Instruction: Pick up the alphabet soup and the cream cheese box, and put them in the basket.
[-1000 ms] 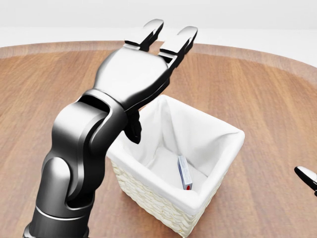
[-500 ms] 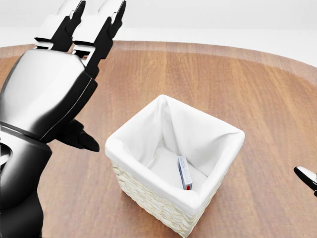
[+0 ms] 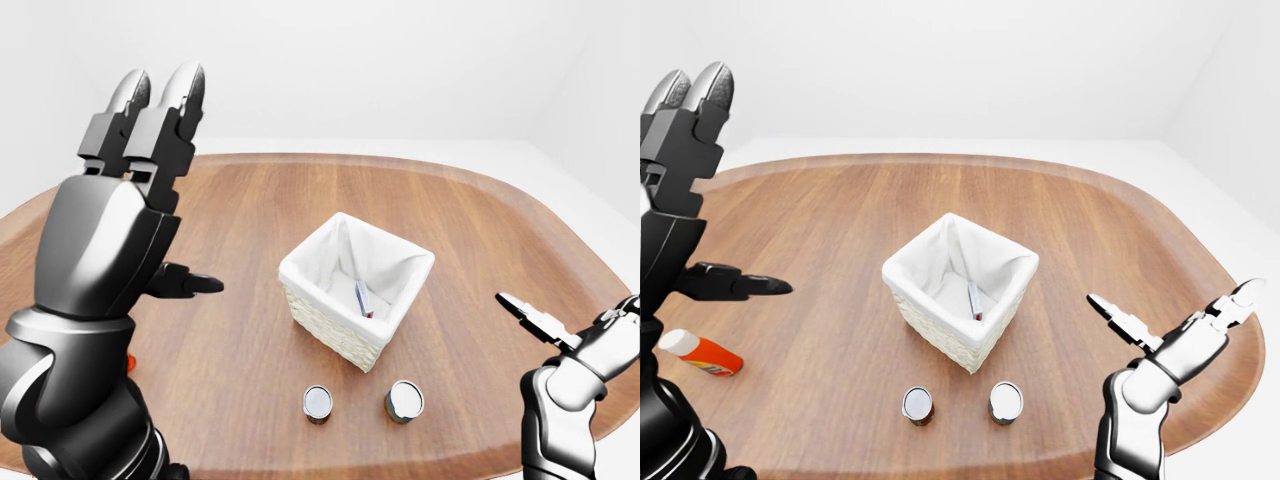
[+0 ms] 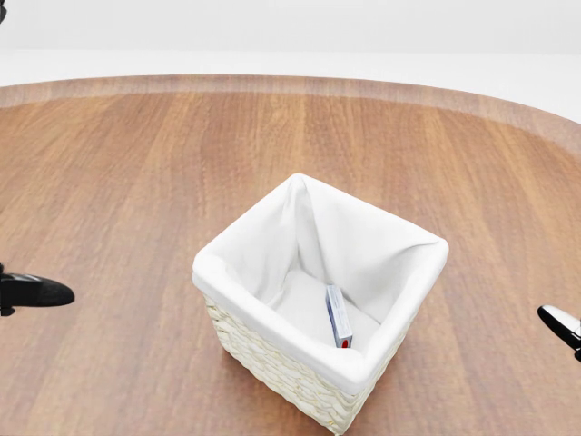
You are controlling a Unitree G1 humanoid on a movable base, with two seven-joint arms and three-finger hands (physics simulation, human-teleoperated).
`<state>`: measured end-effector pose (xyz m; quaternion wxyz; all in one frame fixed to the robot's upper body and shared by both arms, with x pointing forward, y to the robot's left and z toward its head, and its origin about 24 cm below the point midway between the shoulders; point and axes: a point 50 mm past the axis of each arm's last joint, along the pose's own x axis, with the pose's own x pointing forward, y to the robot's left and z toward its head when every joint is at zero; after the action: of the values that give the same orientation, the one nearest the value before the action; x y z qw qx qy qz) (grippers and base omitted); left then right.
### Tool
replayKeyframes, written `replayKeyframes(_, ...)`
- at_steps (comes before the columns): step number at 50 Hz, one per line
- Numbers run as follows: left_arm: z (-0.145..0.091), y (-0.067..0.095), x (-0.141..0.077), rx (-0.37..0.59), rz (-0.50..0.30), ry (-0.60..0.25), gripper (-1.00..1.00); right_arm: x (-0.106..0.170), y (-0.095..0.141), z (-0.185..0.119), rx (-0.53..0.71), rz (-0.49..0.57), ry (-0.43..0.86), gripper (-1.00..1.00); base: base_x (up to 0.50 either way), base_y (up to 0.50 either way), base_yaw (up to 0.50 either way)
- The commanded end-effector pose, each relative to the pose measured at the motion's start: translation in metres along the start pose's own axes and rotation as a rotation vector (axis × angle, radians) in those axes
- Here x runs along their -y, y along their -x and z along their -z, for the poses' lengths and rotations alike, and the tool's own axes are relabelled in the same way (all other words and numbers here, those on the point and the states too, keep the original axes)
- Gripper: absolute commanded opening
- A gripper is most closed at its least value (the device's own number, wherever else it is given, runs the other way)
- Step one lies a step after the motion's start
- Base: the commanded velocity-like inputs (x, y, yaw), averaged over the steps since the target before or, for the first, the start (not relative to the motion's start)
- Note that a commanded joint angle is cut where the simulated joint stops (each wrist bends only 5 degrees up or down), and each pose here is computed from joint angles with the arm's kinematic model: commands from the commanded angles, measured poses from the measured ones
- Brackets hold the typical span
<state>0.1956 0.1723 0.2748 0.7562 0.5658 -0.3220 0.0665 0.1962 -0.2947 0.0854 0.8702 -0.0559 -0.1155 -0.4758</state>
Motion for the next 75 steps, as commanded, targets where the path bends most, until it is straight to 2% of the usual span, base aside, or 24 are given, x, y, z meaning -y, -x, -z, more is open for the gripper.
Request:
replayKeyframes(1,0.007,0.022,-0.026,0.009,-0.057,-0.046,1.0,0.0,0.0,0.001,-0.002,-0.001,0.002,1.0,0.0,0.0,0.0)
replayKeyframes(8,0.01,0.037,-0.04,-0.017,-0.079,-0.095,1.0,0.0,0.0,-0.002,0.006,0.001,-0.003,1.0,0.0,0.0,0.0)
replayKeyframes(14,0.014,0.046,-0.053,-0.021,-0.102,-0.1,1.0,0.0,0.0,0.0,-0.001,-0.001,0.002,1.0,0.0,0.0,0.0)
replayKeyframes(16,0.013,0.048,-0.056,-0.03,-0.101,-0.142,1.0,0.0,0.001,0.0,0.0,-0.002,0.004,1.0,0.0,0.0,0.0)
replayKeyframes(21,0.011,0.052,-0.064,-0.01,-0.116,-0.147,1.0,0.0,0.001,0.0,0.0,-0.002,0.005,1.0,0.0,0.0,0.0)
replayKeyframes(32,0.02,0.057,-0.07,-0.043,-0.121,-0.13,1.0,0.0,0.001,-0.001,0.005,-0.001,0.003,1.0,0.0,0.0,0.0)
replayKeyframes(37,0.026,0.059,-0.067,-0.066,-0.121,-0.096,1.0,0.0,0.0,0.0,0.001,-0.001,0.005,1.0,0.0,0.0,0.0)
replayKeyframes(38,0.031,0.058,-0.061,-0.115,-0.066,-0.131,1.0,0.0,0.0,0.001,-0.003,-0.001,0.006,1.0,0.0,0.0,0.0)
replayKeyframes(39,0.032,0.058,-0.061,-0.122,-0.063,-0.132,1.0,0.0,0.0,0.001,-0.003,-0.001,0.006,1.0,0.0,0.0,0.0)
replayKeyframes(40,0.034,0.058,-0.061,-0.115,-0.089,-0.09,1.0,0.0,0.0,0.002,-0.005,-0.001,0.007,1.0,0.0,0.0,0.0)
replayKeyframes(42,0.034,0.058,-0.061,-0.107,-0.098,-0.072,1.0,0.0,0.001,0.001,-0.004,-0.002,0.007,1.0,0.0,0.0,0.0)
replayKeyframes(75,0.034,0.059,-0.062,-0.106,-0.096,-0.071,1.0,-0.001,-0.001,0.0,0.016,-0.006,0.034,1.0,0.0,0.0,0.0)
